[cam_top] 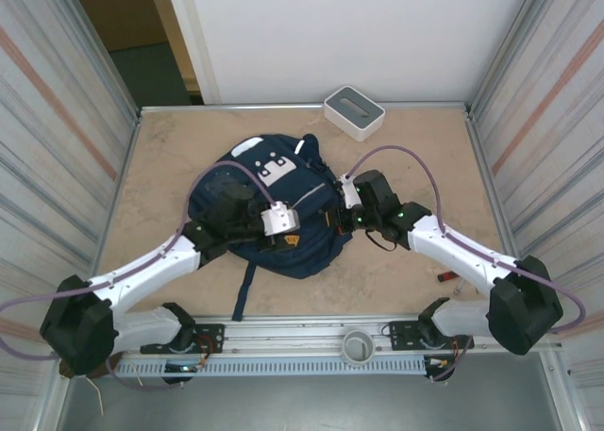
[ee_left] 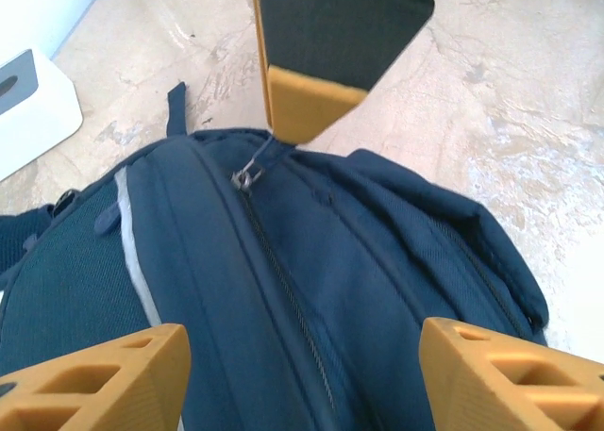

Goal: Pack the student bag

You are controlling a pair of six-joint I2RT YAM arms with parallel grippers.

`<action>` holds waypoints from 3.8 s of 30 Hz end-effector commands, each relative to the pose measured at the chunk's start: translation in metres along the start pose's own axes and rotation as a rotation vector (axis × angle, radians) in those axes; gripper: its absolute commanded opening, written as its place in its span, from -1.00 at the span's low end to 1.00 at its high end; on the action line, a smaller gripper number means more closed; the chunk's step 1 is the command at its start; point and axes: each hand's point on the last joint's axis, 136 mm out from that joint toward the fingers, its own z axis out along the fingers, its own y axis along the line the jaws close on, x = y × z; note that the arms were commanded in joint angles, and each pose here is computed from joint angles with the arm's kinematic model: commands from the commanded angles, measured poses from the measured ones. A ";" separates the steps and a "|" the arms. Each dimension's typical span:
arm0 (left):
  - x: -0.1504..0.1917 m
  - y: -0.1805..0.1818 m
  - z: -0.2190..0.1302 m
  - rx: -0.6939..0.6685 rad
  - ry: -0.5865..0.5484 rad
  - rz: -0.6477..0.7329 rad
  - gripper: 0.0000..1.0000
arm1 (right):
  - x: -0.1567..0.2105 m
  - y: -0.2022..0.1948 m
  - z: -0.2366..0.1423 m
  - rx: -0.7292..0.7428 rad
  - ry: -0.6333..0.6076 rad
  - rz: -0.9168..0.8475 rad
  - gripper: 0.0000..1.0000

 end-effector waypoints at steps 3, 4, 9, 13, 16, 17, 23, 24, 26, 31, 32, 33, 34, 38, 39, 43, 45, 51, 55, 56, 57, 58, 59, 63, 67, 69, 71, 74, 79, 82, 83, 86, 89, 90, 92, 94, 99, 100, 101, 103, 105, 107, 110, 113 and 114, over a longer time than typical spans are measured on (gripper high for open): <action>0.004 0.007 0.021 -0.026 0.111 -0.035 0.26 | -0.012 0.019 -0.017 -0.039 -0.082 0.004 -1.00; 0.007 0.009 0.024 -0.031 0.121 -0.039 0.22 | -0.012 0.021 -0.019 -0.042 -0.086 0.003 -1.00; 0.012 0.021 0.025 -0.079 0.139 -0.020 -0.49 | -0.007 0.017 -0.022 -0.019 -0.096 -0.005 -1.00; -0.006 0.008 0.005 -0.022 -0.030 0.015 -0.98 | -0.003 -0.016 -0.023 0.158 -0.085 -0.010 -1.00; -0.016 0.001 -0.022 0.001 -0.203 0.027 -1.00 | -0.004 -0.046 -0.026 0.312 -0.075 0.005 -1.00; -0.016 0.002 -0.030 -0.005 -0.239 0.022 -1.00 | -0.006 -0.051 -0.026 0.335 -0.081 0.010 -1.00; 0.009 0.026 -0.043 -0.083 -0.203 -0.052 -1.00 | -0.013 -0.039 -0.012 0.250 -0.086 -0.003 -1.00; 0.014 0.028 -0.042 -0.093 -0.175 -0.053 -0.88 | -0.013 -0.035 -0.011 0.229 -0.090 -0.005 -1.00; 0.017 0.028 -0.039 -0.083 -0.146 -0.064 -0.44 | -0.012 -0.027 -0.010 0.182 -0.096 -0.007 -1.00; 0.012 0.018 -0.027 -0.084 -0.053 0.001 0.13 | -0.014 -0.003 -0.016 0.079 -0.134 -0.006 -1.00; 0.009 0.015 -0.023 -0.083 -0.035 0.024 0.19 | -0.014 0.001 -0.017 0.067 -0.141 -0.007 -1.00; 0.007 0.013 -0.019 -0.077 -0.017 0.037 0.22 | -0.014 0.005 -0.019 0.057 -0.147 -0.009 -1.00; 0.005 0.011 -0.014 -0.068 0.002 0.050 0.24 | -0.015 0.008 -0.021 0.047 -0.155 -0.010 -1.00; -0.001 0.003 0.009 -0.022 0.053 0.089 0.26 | -0.018 0.018 -0.030 0.022 -0.183 -0.008 -1.00; -0.001 0.003 0.014 -0.014 0.063 0.092 0.25 | -0.019 0.020 -0.031 0.016 -0.185 -0.008 -1.00; 0.004 0.007 0.028 0.004 0.101 0.089 -0.08 | -0.017 0.023 -0.034 0.009 -0.190 -0.010 -1.00; 0.005 0.010 0.027 -0.010 0.110 0.096 -0.41 | -0.014 0.019 -0.033 0.024 -0.185 -0.020 -1.00; -0.021 0.001 -0.019 0.068 -0.188 0.076 -1.00 | -0.014 -0.019 -0.023 0.105 -0.158 -0.009 -1.00; -0.034 -0.005 -0.045 0.105 -0.354 0.061 -1.00 | -0.032 -0.031 -0.010 0.121 -0.177 0.023 -1.00; -0.033 -0.006 -0.044 0.110 -0.353 0.066 -1.00 | -0.036 -0.030 -0.005 0.115 -0.180 0.025 -1.00; -0.032 -0.006 -0.043 0.113 -0.348 0.065 -1.00 | -0.041 -0.028 0.000 0.107 -0.182 0.029 -1.00; -0.031 -0.004 -0.041 0.115 -0.340 0.059 -1.00 | -0.043 -0.028 0.006 0.106 -0.174 0.032 -1.00; -0.031 -0.003 -0.039 0.117 -0.336 0.055 -1.00 | -0.043 -0.028 0.009 0.105 -0.163 0.034 -1.00; -0.026 0.000 -0.032 0.121 -0.315 0.037 -1.00 | -0.032 -0.032 0.007 0.116 -0.094 0.020 -0.76; -0.020 -0.001 -0.027 0.125 -0.303 0.025 -1.00 | -0.017 -0.051 -0.013 0.094 -0.069 0.142 -0.22; -0.019 -0.004 -0.024 0.134 -0.309 0.023 -1.00 | -0.018 -0.067 -0.016 0.096 -0.076 0.267 -0.11; -0.019 -0.005 -0.020 0.139 -0.316 0.029 -1.00 | -0.023 -0.085 -0.013 0.116 -0.088 0.360 -0.04; -0.026 -0.006 -0.011 0.169 -0.326 0.047 -1.00 | -0.031 -0.109 -0.003 0.146 -0.097 0.472 0.01; -0.052 -0.010 0.013 0.254 -0.333 0.132 -1.00 | -0.034 -0.145 0.006 0.159 -0.111 0.589 0.03; -0.069 -0.011 0.025 0.295 -0.364 0.174 -1.00 | -0.030 -0.148 0.022 0.092 -0.064 0.625 0.05; -0.073 -0.012 0.030 0.310 -0.372 0.182 -1.00 | -0.028 -0.148 0.026 0.076 -0.046 0.632 0.05; -0.075 -0.019 0.042 0.356 -0.352 0.202 -1.00 | -0.021 -0.157 0.023 0.118 -0.047 0.641 0.08; -0.058 -0.027 0.048 0.377 -0.286 0.196 -1.00 | -0.013 -0.173 0.005 0.223 -0.079 0.632 0.09; -0.048 -0.027 0.048 0.363 -0.255 0.189 -0.99 | -0.011 -0.176 -0.001 0.248 -0.087 0.627 0.09; -0.031 -0.021 0.046 0.315 -0.207 0.149 -0.92 | -0.009 -0.177 -0.008 0.279 -0.095 0.608 0.09; -0.019 -0.007 0.042 0.231 -0.175 0.095 -0.60 | -0.010 -0.173 -0.013 0.293 -0.097 0.572 0.10; -0.011 0.001 0.034 0.150 -0.125 0.041 0.02 | -0.020 -0.164 -0.030 0.407 -0.108 0.413 0.15; -0.014 0.000 0.031 0.155 -0.132 0.027 0.10 | -0.024 -0.161 -0.035 0.441 -0.115 0.371 0.16; -0.017 -0.001 0.028 0.161 -0.142 0.016 0.18 | -0.029 -0.158 -0.041 0.468 -0.127 0.328 0.19; -0.029 -0.001 0.017 0.152 -0.181 -0.003 0.29 | -0.036 -0.151 -0.050 0.515 -0.145 0.255 0.26; -0.041 0.004 0.003 0.109 -0.231 -0.022 0.38 | -0.045 -0.142 -0.060 0.554 -0.176 0.180 0.32; -0.051 0.017 -0.015 0.013 -0.279 -0.066 0.48 | -0.055 -0.133 -0.072 0.590 -0.218 0.100 0.38; -0.053 0.047 -0.043 -0.161 -0.308 -0.188 0.55 | -0.069 -0.122 -0.090 0.643 -0.287 0.010 0.48; -0.038 0.081 -0.069 -0.356 -0.278 -0.317 0.57 | -0.083 -0.113 -0.109 0.680 -0.349 -0.043 0.59; -0.029 0.092 -0.079 -0.426 -0.265 -0.360 0.58 | -0.087 -0.111 -0.116 0.693 -0.371 -0.058 0.64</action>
